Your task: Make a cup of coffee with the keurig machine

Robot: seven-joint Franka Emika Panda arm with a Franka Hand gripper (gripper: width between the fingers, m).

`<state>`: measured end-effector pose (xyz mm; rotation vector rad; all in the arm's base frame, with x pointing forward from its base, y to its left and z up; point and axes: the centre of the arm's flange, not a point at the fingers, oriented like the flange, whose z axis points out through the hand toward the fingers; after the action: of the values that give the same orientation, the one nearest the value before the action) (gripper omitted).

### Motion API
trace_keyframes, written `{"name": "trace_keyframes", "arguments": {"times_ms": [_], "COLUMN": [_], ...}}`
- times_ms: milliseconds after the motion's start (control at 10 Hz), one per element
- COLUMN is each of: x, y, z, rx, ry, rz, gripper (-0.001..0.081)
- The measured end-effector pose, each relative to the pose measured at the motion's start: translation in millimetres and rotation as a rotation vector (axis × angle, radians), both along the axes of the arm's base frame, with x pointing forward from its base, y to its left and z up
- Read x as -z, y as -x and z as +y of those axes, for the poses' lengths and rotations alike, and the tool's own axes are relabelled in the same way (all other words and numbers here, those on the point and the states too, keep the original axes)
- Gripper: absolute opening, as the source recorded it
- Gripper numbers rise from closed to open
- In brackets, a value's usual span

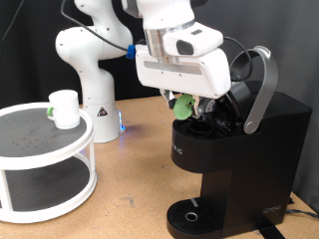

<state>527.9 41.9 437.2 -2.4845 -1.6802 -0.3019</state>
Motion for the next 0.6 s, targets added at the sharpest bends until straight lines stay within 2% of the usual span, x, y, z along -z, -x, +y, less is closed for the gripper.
{"name": "trace_keyframes", "arguments": {"times_ms": [200, 600], "x": [3.2, 8.1], "y": [1.5, 3.8], "z": [6.4, 12.2], "rx": [-0.005, -0.024], "ry": [-0.032, -0.014], "rz": [-0.003, -0.004], "gripper": [0.0477, 0.0477]}}
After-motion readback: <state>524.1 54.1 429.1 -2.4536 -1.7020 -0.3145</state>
